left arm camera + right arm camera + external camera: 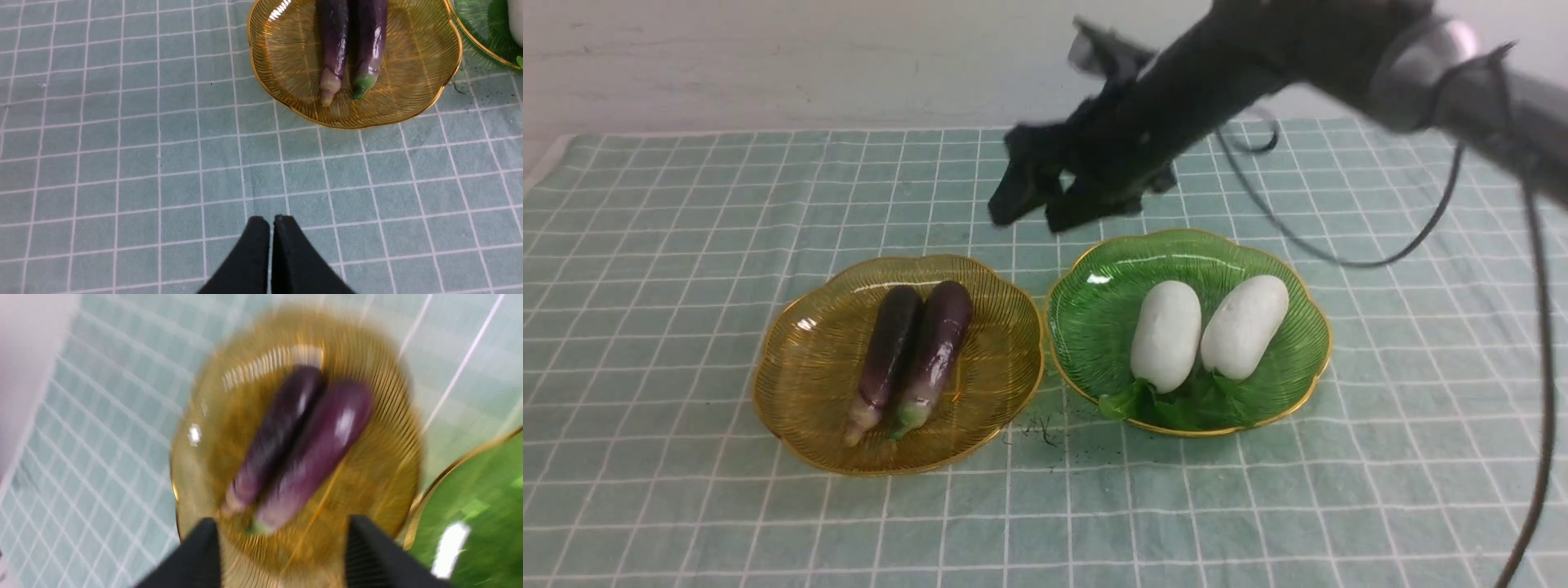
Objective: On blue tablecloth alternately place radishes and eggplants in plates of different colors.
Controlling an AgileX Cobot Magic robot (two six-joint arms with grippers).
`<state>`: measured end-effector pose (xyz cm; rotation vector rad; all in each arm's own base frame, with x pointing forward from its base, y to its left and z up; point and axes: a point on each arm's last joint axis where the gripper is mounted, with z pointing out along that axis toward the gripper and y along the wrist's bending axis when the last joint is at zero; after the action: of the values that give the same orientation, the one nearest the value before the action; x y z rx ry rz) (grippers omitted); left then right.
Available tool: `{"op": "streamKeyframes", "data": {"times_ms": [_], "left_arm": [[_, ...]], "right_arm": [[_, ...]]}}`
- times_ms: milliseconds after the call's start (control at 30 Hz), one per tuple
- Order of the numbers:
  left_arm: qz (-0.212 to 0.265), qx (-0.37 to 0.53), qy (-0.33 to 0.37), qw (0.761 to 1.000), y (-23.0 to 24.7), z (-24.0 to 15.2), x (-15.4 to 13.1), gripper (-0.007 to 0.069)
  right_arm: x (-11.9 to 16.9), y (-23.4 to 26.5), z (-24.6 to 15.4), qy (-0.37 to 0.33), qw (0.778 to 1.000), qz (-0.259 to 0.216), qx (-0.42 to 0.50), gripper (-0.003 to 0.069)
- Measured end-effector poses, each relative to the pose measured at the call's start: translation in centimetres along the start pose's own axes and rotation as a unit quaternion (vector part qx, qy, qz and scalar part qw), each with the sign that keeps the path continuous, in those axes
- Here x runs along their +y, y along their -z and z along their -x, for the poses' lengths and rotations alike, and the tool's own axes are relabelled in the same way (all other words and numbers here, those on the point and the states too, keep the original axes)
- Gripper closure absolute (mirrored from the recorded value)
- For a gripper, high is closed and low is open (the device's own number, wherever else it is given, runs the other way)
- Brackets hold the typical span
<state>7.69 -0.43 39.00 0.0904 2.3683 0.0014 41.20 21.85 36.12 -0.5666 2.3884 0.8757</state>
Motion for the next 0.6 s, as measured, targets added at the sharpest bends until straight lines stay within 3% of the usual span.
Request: {"op": "streamKeyframes", "data": {"times_ms": [67,100,133,200,367,433,600], "left_arm": [[0.000,0.001,0.000,1.000,-0.3,-0.7,0.0,0.0633],[0.000,0.003,0.000,1.000,-0.3,-0.8,0.0,0.0633],[-0.001,0.001,0.003,1.000,-0.7,-1.2,0.0,0.0633],[-0.002,0.001,0.011,1.000,-1.4,-1.6,-0.1,0.0633],[-0.013,-0.016,0.024,0.999,-2.8,-1.8,-0.4,0.0633],[-0.021,-0.024,0.029,0.999,-3.1,-1.8,-0.5,0.0633],[-0.048,-0.067,0.043,0.996,-3.4,-1.1,-1.0,0.0633]], "right_arm": [[1.3,5.2,1.4,0.033,0.998,-0.032,-0.054,0.0494],[1.6,5.8,1.5,0.034,0.997,-0.032,-0.060,0.0510],[2.7,9.8,1.7,0.055,0.992,-0.062,-0.095,0.0592],[4.8,14.7,1.3,0.083,0.983,-0.098,-0.134,0.0646],[8.6,23.6,-2.0,0.125,0.957,-0.177,-0.194,0.0671],[9.1,25.2,-3.3,0.128,0.953,-0.192,-0.199,0.0671],[9.5,27.8,-11.2,0.118,0.950,-0.223,-0.186,0.0673]]}}
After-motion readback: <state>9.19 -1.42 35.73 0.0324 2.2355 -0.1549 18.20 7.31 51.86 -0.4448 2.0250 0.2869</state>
